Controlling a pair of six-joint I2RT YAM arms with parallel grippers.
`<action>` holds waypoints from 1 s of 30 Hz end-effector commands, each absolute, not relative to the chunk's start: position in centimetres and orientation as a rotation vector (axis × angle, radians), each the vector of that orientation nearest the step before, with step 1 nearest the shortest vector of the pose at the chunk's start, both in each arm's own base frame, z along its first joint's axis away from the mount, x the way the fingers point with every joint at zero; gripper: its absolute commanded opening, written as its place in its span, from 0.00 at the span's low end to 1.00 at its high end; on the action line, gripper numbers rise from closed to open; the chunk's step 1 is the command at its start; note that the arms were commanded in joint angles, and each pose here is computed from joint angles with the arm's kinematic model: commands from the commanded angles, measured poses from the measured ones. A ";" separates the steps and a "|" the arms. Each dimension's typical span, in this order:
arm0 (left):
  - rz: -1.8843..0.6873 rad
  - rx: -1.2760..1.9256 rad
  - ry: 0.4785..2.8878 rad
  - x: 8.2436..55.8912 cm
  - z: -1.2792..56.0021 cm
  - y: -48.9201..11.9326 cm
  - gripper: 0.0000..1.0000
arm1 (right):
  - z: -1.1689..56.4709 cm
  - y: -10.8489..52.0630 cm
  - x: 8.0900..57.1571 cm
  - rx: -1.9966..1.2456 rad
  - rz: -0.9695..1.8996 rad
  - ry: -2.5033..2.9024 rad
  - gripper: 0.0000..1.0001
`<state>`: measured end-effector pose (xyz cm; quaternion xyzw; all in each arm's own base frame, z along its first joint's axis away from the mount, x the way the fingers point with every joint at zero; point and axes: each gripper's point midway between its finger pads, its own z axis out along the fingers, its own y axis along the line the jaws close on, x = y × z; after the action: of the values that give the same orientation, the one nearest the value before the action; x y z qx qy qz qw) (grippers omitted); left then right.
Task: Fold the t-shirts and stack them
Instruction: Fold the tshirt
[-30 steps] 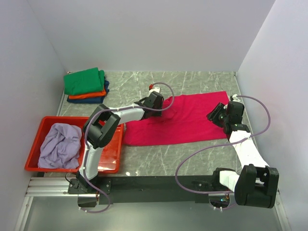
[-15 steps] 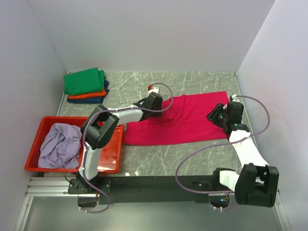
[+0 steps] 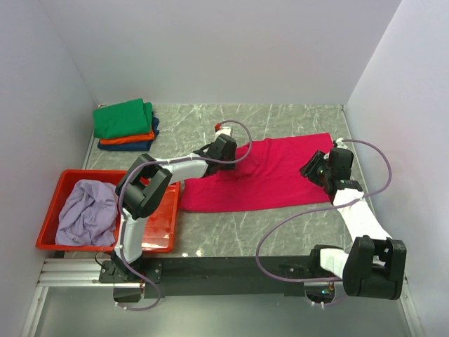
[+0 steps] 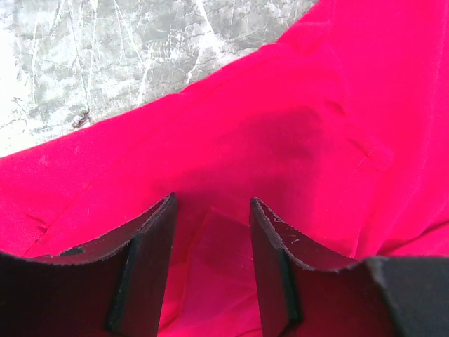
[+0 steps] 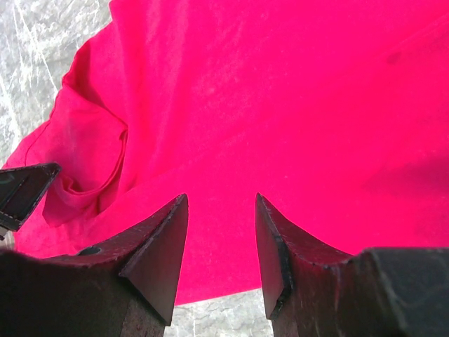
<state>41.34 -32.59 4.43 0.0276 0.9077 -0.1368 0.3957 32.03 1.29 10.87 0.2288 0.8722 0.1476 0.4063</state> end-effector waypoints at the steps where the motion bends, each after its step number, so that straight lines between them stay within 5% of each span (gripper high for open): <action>1: -0.422 0.061 2.240 41.5 7.1 -33.9 0.49 | 11.5 1.2 32.7 0.541 0.357 2.176 0.50; 15: -0.428 0.089 2.243 41.1 6.5 -34.7 0.43 | 11.4 1.3 32.8 0.537 0.353 2.182 0.50; 22: -0.393 0.089 2.256 41.1 6.2 -34.3 0.20 | 11.3 1.4 32.8 0.536 0.354 2.187 0.50; 30: -0.373 0.100 2.268 41.1 5.7 -34.2 0.25 | 11.3 1.3 32.7 0.535 0.349 2.187 0.50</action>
<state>40.55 -33.72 4.45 0.0390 0.9063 -0.1458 0.3948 32.00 1.46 10.52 0.2245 0.8759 0.1453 0.4017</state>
